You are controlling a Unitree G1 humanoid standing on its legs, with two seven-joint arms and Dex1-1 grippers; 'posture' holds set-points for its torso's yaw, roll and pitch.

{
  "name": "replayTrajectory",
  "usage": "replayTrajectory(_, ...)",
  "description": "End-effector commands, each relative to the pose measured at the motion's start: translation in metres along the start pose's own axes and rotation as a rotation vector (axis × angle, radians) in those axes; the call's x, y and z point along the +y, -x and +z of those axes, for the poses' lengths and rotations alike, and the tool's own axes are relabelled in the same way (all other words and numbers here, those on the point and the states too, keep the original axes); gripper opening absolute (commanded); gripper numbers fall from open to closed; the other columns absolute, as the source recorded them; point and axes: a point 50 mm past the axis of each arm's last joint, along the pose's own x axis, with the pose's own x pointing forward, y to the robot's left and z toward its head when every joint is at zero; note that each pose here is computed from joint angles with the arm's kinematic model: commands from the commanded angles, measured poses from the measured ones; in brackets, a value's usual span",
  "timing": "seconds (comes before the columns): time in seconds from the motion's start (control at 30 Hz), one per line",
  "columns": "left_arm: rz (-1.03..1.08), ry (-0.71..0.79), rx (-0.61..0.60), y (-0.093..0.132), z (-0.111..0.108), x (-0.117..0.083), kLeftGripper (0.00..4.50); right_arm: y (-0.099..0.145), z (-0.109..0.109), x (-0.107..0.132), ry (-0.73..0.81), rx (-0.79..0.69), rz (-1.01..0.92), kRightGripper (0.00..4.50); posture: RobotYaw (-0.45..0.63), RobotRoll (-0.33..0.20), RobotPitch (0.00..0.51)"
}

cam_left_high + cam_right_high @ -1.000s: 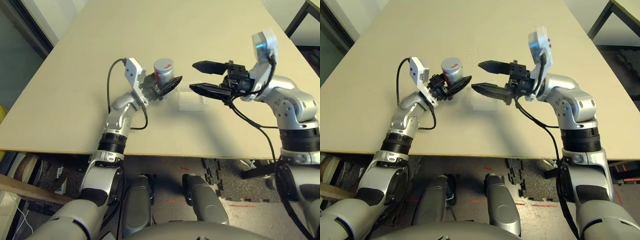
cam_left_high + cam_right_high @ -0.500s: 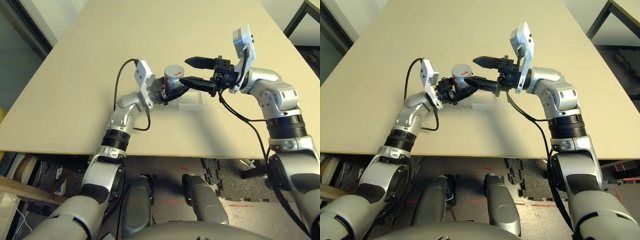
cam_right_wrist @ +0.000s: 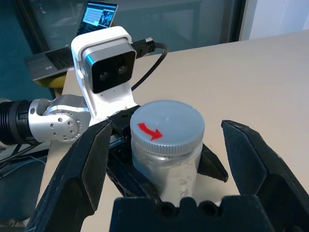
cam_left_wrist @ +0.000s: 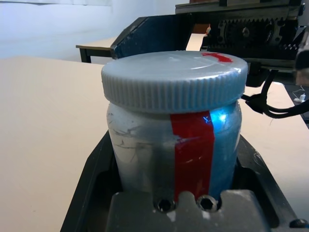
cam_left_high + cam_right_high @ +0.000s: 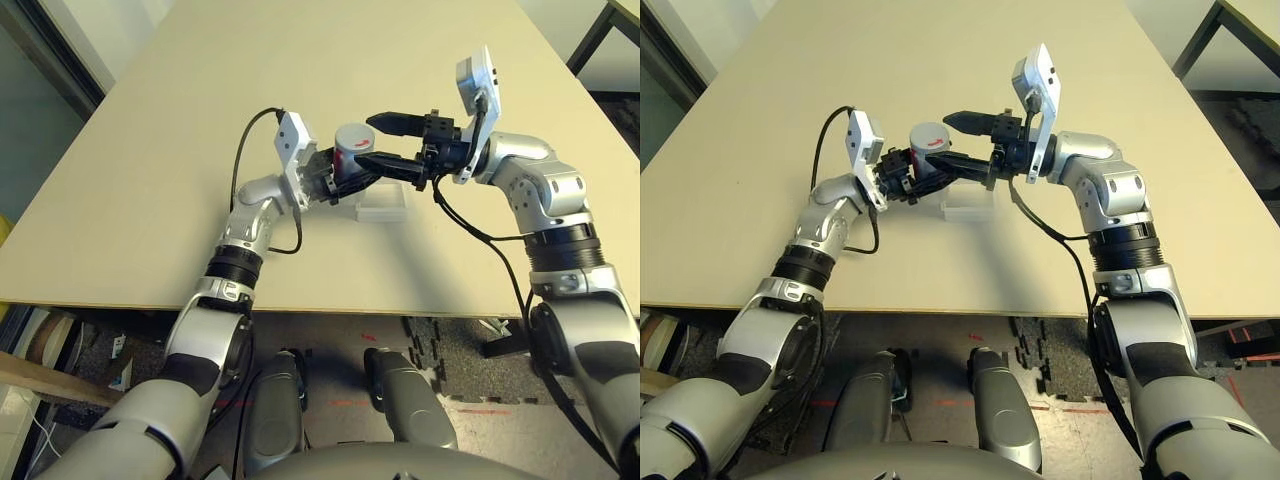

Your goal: Pour the medicine from the bottle into the box.

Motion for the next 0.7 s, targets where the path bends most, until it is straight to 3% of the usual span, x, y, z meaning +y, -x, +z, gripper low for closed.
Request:
replayTrajectory(0.03, -0.021, -0.016, 0.013, -0.006, 0.002, 0.0, 2.72, -0.003, 0.0, 0.001, 0.012, 0.004, 0.011, 3.91, -0.26, 0.0, 0.14)
replayTrajectory(0.17, -0.025, -0.013, 0.013, -0.008, 0.001, 0.0, 2.72, -0.003, -0.001, 0.002, 0.013, 0.011, 0.015, 2.59, -0.26, 0.0, 0.141)
replayTrajectory(0.5, -0.048, -0.007, 0.01, -0.011, 0.002, -0.002, 2.72, -0.003, 0.002, 0.002, 0.031, 0.007, 0.042, 2.59, -0.27, 0.0, 0.143)
replayTrajectory(0.7, -0.06, 0.003, 0.006, -0.01, 0.003, -0.002, 2.72, -0.007, 0.012, 0.014, 0.048, -0.061, 0.267, 2.59, -0.27, 0.0, 0.142)
